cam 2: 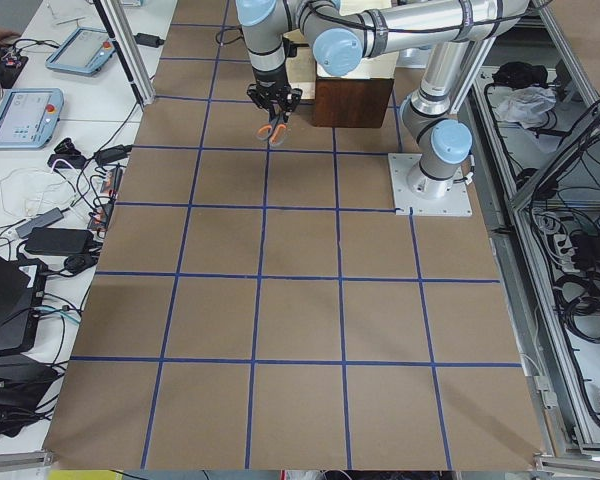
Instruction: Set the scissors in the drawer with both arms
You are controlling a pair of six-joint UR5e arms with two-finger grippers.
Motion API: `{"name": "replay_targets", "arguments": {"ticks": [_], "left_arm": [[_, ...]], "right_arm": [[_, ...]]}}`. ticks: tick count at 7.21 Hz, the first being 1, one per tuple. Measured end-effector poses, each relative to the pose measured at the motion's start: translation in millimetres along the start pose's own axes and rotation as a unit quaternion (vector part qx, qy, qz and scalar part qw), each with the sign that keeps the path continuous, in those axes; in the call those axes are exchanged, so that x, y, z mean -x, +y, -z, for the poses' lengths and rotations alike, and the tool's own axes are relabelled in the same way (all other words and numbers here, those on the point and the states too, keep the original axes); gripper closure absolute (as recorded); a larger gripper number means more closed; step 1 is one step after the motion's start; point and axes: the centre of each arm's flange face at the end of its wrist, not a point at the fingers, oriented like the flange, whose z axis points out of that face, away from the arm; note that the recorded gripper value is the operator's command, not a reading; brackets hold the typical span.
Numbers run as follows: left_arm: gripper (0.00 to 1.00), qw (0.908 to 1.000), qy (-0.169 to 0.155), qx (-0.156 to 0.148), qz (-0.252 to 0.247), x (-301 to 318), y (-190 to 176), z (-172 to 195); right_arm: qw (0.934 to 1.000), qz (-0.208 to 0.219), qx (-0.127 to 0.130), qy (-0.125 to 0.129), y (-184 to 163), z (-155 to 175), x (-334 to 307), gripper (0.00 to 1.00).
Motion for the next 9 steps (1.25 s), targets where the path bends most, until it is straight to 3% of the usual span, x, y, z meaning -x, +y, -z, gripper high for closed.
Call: {"name": "replay_targets", "arguments": {"ticks": [4,5,9], "left_arm": [[1.00,1.0000,0.006,0.002,0.001,6.1,-30.9,-1.1],[1.00,1.0000,0.006,0.002,0.000,6.5,-32.9,-1.2],[1.00,1.0000,0.005,0.000,-0.001,7.3,-35.8,-1.3]], "right_arm": [[0.9999,0.009,0.002,-0.006,-0.7,-15.6,-9.3,0.42],[0.9999,0.014,0.002,-0.004,-1.0,-16.5,-11.0,0.49],[0.9993,0.017,-0.004,0.033,-1.9,-9.1,-20.4,0.52]]}}
